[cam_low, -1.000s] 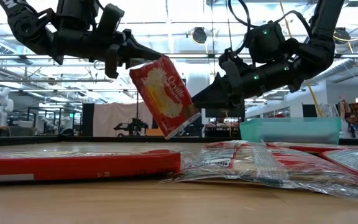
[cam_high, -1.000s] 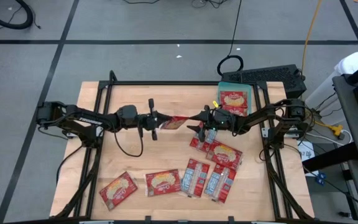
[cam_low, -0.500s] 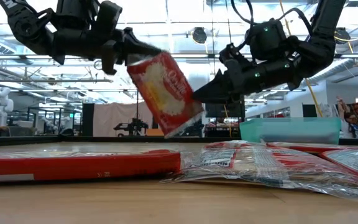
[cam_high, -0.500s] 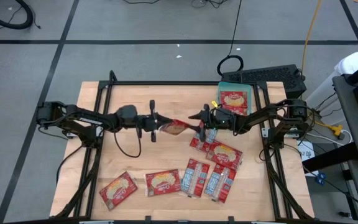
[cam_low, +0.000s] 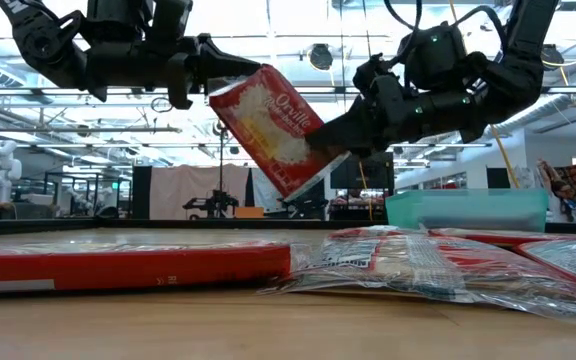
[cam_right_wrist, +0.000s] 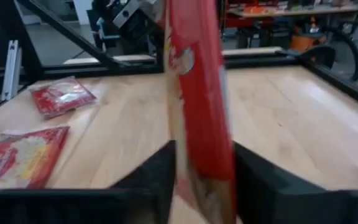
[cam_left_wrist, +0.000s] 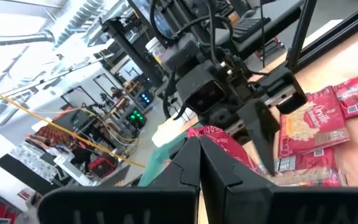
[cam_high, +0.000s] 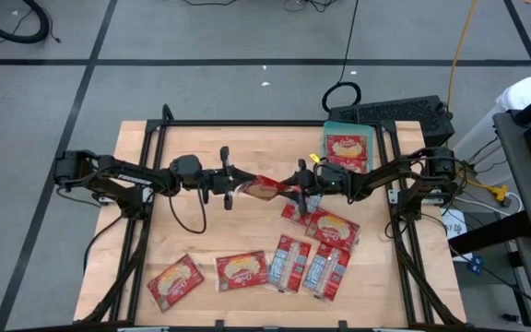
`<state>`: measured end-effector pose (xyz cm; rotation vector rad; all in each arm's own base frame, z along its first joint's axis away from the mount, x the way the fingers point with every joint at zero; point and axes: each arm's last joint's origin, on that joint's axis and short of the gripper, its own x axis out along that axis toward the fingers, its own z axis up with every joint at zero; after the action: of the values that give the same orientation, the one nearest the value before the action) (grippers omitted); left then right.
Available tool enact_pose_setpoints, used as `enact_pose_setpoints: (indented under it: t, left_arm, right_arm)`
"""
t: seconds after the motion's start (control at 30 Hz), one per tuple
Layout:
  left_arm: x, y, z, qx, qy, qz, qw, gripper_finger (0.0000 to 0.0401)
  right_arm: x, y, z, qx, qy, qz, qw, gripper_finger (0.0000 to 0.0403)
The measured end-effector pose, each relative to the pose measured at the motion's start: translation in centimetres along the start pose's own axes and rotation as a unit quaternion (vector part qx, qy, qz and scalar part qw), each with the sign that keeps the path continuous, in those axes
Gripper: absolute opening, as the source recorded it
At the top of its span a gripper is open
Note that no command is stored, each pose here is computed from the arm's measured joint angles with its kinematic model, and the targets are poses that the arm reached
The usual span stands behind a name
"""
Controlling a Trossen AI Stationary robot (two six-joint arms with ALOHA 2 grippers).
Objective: Sort popcorn bags into baskets
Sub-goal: Put the red popcorn bag into the green bin
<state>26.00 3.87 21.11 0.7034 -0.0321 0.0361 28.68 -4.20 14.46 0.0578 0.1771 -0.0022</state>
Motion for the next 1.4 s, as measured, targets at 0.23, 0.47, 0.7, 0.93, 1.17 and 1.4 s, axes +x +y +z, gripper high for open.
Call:
enact_pose_setpoints:
  t: [0.23, 0.47, 0.7, 0.93, 1.17, 1.4]
  left_arm:
    - [0.0, 0.2, -0.2, -0.069, 0.031, 0.038, 0.996, 0.0023]
    - [-0.3, 0.7, -1.9, -0.2, 0.087, 0.051, 0.975, 0.0083]
    - [-1.1, 1.3, -4.4, -0.34, 0.159, 0.049, 0.926, 0.0123]
    - [-1.3, 0.5, -4.9, -0.39, 0.187, -0.003, 0.902, 0.0182]
    - [-0.8, 1.2, -3.6, -0.38, 0.112, 0.014, 0.918, 0.0267]
    - [-0.2, 2.5, -2.8, -0.358, 0.048, 0.043, 0.931, 0.0304]
  right_arm:
    - [0.0, -0.3, -0.1, 0.007, 0.007, -0.006, 1.0, 0.0023]
    - [-1.5, -1.1, 0.5, 0.024, 0.073, -0.027, 0.997, 0.0021]
    - [-4.1, -1.2, 2.5, 0.027, 0.107, -0.086, 0.99, 0.0017]
    - [-5.5, -0.9, 3.6, 0.025, 0.113, -0.103, 0.988, 0.0012]
    - [-5.6, -0.9, 3.3, 0.027, 0.131, -0.102, 0.986, 0.0014]
    - [-5.6, -0.9, 3.2, 0.028, 0.134, -0.101, 0.986, 0.0014]
